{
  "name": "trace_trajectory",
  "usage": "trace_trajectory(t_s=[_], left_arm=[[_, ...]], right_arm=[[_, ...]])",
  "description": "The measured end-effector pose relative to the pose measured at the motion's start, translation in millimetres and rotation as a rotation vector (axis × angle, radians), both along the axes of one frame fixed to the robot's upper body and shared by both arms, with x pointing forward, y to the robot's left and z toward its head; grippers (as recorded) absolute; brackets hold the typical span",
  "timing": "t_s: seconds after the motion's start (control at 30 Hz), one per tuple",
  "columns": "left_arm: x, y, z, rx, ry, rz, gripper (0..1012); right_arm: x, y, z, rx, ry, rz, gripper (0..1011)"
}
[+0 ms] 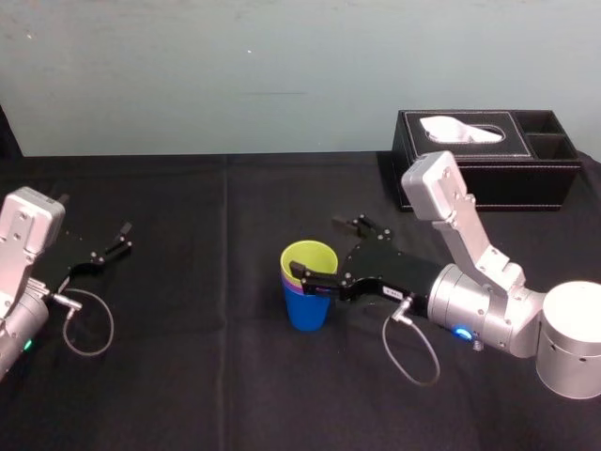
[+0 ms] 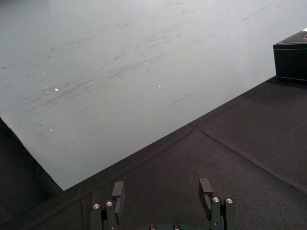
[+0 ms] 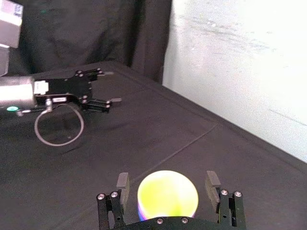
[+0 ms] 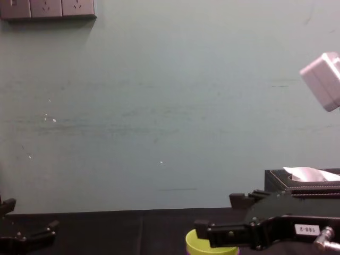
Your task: Stack the three plastic cups sequentially using one hand.
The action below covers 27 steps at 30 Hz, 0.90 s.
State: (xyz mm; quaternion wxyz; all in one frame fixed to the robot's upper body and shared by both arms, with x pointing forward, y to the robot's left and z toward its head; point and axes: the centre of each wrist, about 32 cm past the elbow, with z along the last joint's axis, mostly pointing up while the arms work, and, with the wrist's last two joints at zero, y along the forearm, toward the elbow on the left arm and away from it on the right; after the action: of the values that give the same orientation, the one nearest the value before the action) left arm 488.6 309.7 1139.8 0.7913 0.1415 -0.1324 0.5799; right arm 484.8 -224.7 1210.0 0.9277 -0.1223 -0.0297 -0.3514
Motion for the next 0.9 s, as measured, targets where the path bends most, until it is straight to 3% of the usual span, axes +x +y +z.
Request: trace_trajectory(t_s=[0.33, 0.63, 0.9], left_arm=[[0.0, 0.0, 0.0, 0.0, 0.0, 0.0, 1010], [0.0, 0.0, 0.0, 0.0, 0.0, 0.0, 1010], [0.0, 0.0, 0.0, 0.0, 0.0, 0.0, 1010]], right_arm=[[-2.7, -15.0, 0.3, 0.02, -0.044, -0.069, 1004], [-2.8, -46.3, -5.6, 0.024, -0.09, -0.181, 1004], [-2.6, -62.4, -14.4, 0.015, -0.115, -0.263, 1004]])
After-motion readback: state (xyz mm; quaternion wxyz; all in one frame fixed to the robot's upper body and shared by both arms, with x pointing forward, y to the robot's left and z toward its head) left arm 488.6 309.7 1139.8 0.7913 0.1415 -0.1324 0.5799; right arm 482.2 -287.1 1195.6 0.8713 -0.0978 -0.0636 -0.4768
